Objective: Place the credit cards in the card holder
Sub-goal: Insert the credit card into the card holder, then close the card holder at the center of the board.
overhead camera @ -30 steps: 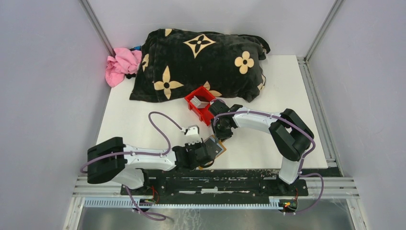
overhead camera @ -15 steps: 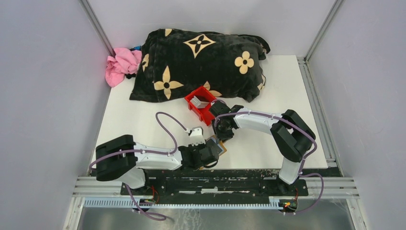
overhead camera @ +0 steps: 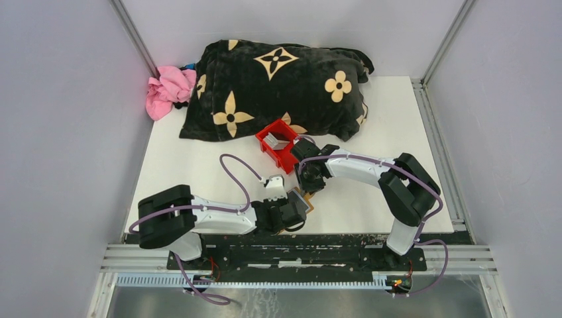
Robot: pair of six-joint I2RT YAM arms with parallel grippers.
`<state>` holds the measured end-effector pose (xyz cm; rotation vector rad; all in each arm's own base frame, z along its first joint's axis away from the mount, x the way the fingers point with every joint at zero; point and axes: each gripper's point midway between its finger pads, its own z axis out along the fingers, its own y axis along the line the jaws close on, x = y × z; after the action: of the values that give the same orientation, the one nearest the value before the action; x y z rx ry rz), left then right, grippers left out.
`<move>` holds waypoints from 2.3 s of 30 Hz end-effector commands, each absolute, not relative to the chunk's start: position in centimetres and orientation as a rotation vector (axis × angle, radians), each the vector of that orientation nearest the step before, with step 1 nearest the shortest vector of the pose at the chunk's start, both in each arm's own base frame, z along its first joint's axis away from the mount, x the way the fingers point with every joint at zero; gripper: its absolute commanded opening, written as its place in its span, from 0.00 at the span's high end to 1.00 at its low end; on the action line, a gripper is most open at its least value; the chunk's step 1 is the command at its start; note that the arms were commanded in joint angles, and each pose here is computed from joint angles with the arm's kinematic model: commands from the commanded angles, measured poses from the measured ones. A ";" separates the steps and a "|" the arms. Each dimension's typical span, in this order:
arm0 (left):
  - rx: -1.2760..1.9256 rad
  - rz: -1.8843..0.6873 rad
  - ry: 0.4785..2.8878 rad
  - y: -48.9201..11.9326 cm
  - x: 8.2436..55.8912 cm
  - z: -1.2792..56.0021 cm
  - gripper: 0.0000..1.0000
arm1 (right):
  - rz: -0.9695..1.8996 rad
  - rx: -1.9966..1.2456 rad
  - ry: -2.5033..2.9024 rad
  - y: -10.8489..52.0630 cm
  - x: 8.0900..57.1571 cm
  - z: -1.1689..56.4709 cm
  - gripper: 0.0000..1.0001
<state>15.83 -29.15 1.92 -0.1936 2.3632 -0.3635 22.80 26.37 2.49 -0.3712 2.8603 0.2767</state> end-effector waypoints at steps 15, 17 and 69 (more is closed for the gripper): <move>-0.150 -0.266 2.307 -27.7 16.9 3.0 0.97 | 0.201 -0.374 2.836 25.2 23.4 2.4 0.63; -0.146 -0.261 2.303 -27.7 17.1 3.1 0.97 | 0.207 -0.378 2.846 25.3 23.3 2.2 0.63; -0.632 -0.495 2.340 -20.4 15.1 1.8 0.43 | 0.541 -0.429 2.706 28.0 23.4 8.0 0.35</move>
<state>15.18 -20.33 2.38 -0.5443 2.3600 -0.4408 23.35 28.24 6.40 -0.3993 2.7582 0.5239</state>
